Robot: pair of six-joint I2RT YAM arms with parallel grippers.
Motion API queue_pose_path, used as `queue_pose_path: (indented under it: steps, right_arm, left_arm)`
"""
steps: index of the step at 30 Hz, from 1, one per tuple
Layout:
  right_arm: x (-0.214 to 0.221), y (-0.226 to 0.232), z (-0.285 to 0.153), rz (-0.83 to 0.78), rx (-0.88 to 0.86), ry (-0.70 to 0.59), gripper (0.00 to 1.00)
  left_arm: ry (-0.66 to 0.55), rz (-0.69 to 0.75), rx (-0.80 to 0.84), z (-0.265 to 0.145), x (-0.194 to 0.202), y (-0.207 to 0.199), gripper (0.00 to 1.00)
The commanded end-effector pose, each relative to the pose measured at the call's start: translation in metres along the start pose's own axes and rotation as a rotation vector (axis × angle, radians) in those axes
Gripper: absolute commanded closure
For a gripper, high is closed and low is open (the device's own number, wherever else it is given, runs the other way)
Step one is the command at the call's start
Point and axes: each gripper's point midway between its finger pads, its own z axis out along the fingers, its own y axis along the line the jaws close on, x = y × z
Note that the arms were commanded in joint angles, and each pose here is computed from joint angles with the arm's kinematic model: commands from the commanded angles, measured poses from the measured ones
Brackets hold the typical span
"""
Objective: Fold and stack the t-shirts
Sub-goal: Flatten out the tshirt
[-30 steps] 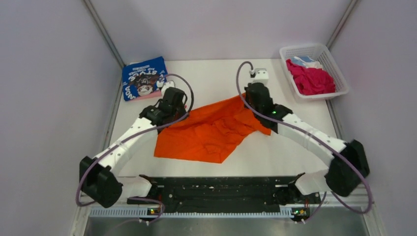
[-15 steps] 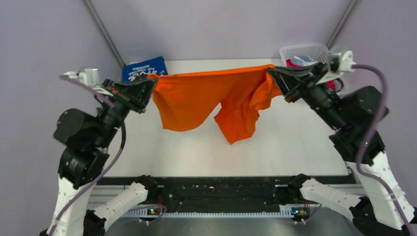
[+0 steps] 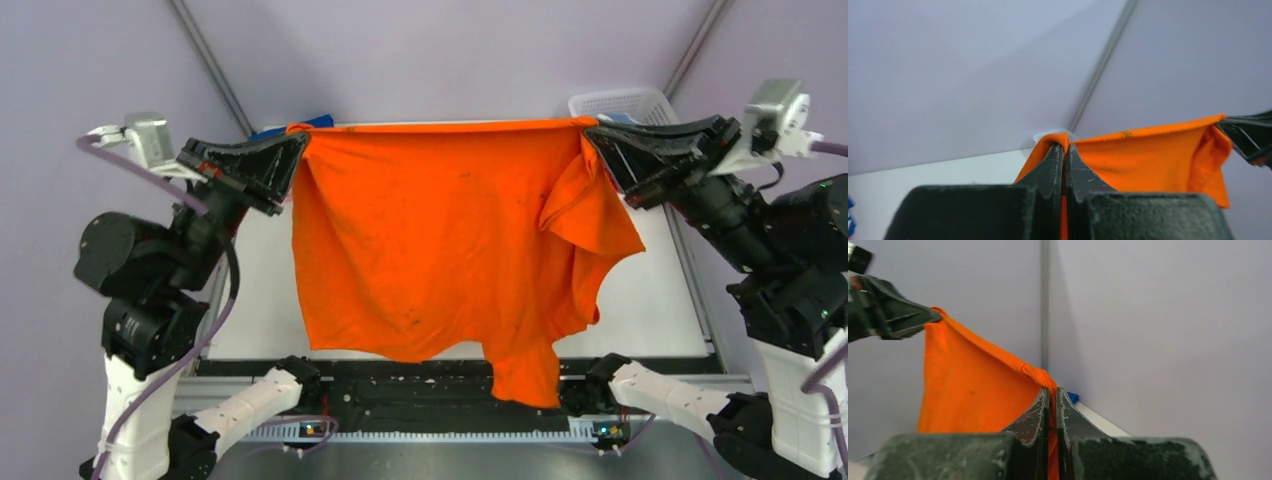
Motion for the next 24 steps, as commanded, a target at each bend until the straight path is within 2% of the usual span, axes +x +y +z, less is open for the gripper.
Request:
queue_pose_path:
  steps: [1, 3, 6, 8, 10, 11, 13, 14, 15, 16, 18, 19, 20, 24]
  right_arm:
    - [0.031, -0.078, 0.015, -0.133, 0.371, 0.077, 1.00]
    - [0.066, -0.115, 0.023, -0.214, 0.543, 0.145, 1.00]
    - [0.148, -0.159, 0.032, -0.344, 0.717, 0.303, 1.00]
    - [0.216, -0.181, 0.040, -0.339, 0.716, 0.423, 1.00]
    - [0.292, -0.198, 0.050, -0.252, 0.633, 0.525, 1.00]
    - [0.331, -0.206, 0.053, -0.213, 0.610, 0.565, 1.00]
    - [0.404, -0.220, 0.060, -0.182, 0.602, 0.638, 0.99]
    - [0.427, -0.227, 0.066, -0.172, 0.607, 0.659, 0.92]
    - [0.448, -0.235, 0.072, -0.159, 0.624, 0.685, 0.79]
    - [0.471, -0.243, 0.074, -0.143, 0.652, 0.726, 0.65]
    - [0.499, -0.256, 0.072, -0.116, 0.727, 0.785, 0.45]
    - [0.506, -0.259, 0.070, -0.112, 0.753, 0.799, 0.28]
    - [0.508, -0.262, 0.066, -0.101, 0.788, 0.798, 0.04]
    - [0.484, -0.252, 0.051, -0.040, 0.840, 0.732, 0.01]
  left_arm:
    - [-0.022, 0.072, -0.365, 0.035, 0.017, 0.081, 1.00]
    - [0.019, 0.108, -0.561, 0.046, 0.048, 0.128, 1.00]
    - [0.130, 0.189, -0.828, 0.056, 0.114, 0.201, 1.00]
    - [0.243, 0.206, -0.948, 0.059, 0.172, 0.252, 1.00]
    - [0.363, 0.152, -1.030, 0.058, 0.234, 0.305, 0.99]
    - [0.429, 0.116, -1.065, 0.057, 0.263, 0.331, 0.96]
    - [0.532, 0.057, -1.098, 0.061, 0.306, 0.373, 0.77]
    - [0.579, 0.034, -1.084, 0.069, 0.320, 0.386, 0.58]
    - [0.627, 0.007, -1.091, 0.075, 0.335, 0.398, 0.39]
    - [0.695, -0.007, -1.120, 0.075, 0.355, 0.412, 0.26]
    - [0.763, -0.007, -1.147, 0.078, 0.365, 0.419, 0.09]
    - [0.776, -0.011, -1.142, 0.079, 0.365, 0.418, 0.04]
    - [0.783, -0.011, -1.132, 0.079, 0.366, 0.417, 0.02]
    - [0.785, -0.047, -1.100, 0.065, 0.368, 0.403, 0.01]
